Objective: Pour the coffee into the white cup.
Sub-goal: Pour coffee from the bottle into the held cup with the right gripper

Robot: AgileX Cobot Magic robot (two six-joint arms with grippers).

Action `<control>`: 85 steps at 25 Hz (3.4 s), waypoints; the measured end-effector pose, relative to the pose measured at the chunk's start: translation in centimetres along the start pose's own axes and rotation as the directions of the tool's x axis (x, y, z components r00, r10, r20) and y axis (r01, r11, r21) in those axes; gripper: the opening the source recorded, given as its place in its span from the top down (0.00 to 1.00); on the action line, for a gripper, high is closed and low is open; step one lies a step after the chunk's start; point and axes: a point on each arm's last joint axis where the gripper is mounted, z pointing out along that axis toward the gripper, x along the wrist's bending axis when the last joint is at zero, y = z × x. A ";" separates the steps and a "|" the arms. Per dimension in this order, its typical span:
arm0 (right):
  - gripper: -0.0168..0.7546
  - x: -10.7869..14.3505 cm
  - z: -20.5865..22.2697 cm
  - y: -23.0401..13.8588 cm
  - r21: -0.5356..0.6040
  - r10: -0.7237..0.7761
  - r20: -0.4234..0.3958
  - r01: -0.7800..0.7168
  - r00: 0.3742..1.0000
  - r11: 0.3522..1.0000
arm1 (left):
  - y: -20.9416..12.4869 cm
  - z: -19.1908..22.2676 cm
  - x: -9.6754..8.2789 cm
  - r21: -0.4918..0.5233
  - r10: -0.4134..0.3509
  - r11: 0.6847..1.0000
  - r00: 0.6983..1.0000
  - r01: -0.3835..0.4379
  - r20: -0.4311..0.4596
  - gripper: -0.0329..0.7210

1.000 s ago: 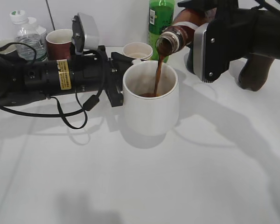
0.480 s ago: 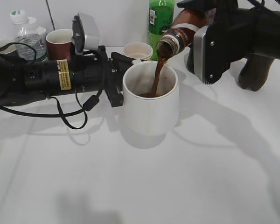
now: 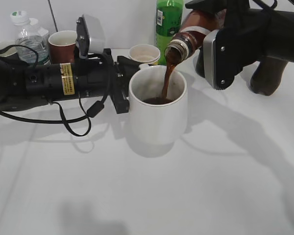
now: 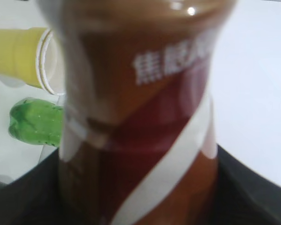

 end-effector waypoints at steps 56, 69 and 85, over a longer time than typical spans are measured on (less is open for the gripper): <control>0.29 -0.8 -0.1 0.5 -0.037 -0.164 0.096 0.168 0.982 0.985 | -0.3 0.0 -0.1 0.035 0.011 0.999 1.000 -0.012 0.007 0.91; 0.29 0.1 0.3 0.9 -0.113 0.252 0.014 -0.249 0.968 0.962 | 0.2 0.0 0.5 -0.028 -0.032 0.999 0.998 0.030 -0.052 0.91; 0.29 1.7 1.2 0.8 -0.027 0.962 -0.116 -0.969 0.246 0.244 | 0.3 -3.1 1.7 -0.006 -0.064 0.998 0.982 0.063 -0.176 0.91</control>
